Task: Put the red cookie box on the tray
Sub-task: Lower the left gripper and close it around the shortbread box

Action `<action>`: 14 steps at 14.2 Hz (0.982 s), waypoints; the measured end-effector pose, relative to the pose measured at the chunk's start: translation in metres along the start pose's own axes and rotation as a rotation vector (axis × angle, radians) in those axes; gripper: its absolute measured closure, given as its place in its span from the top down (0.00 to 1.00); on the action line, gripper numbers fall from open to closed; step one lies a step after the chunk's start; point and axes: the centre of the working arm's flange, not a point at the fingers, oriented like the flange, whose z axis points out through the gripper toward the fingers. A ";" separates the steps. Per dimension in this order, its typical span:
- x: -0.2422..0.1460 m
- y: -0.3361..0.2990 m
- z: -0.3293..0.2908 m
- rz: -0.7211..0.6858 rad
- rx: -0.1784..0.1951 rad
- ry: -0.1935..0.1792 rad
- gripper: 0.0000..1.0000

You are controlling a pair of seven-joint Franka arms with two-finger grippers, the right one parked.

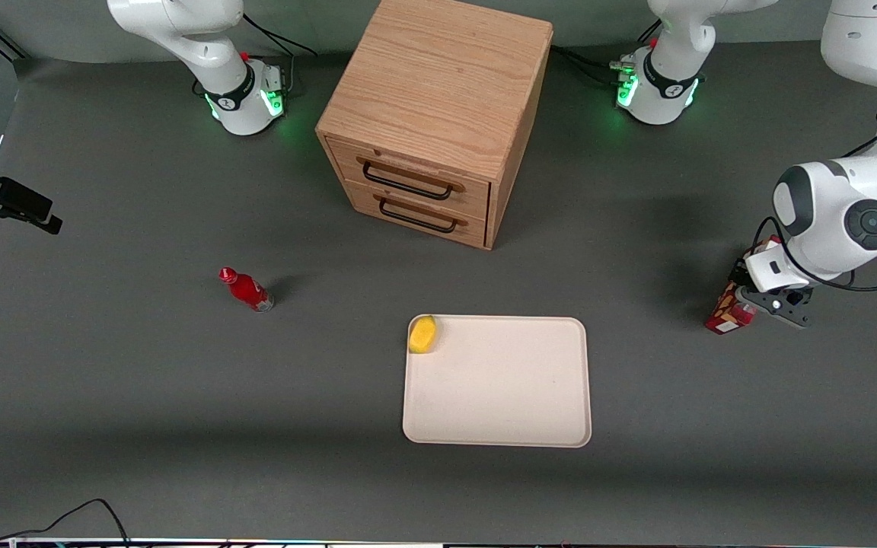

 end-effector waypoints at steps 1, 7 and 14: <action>-0.001 -0.002 -0.002 -0.006 0.002 0.003 0.37; 0.016 -0.019 -0.062 -0.069 -0.077 -0.027 0.11; 0.116 0.085 -0.331 -0.415 -0.133 -0.042 0.11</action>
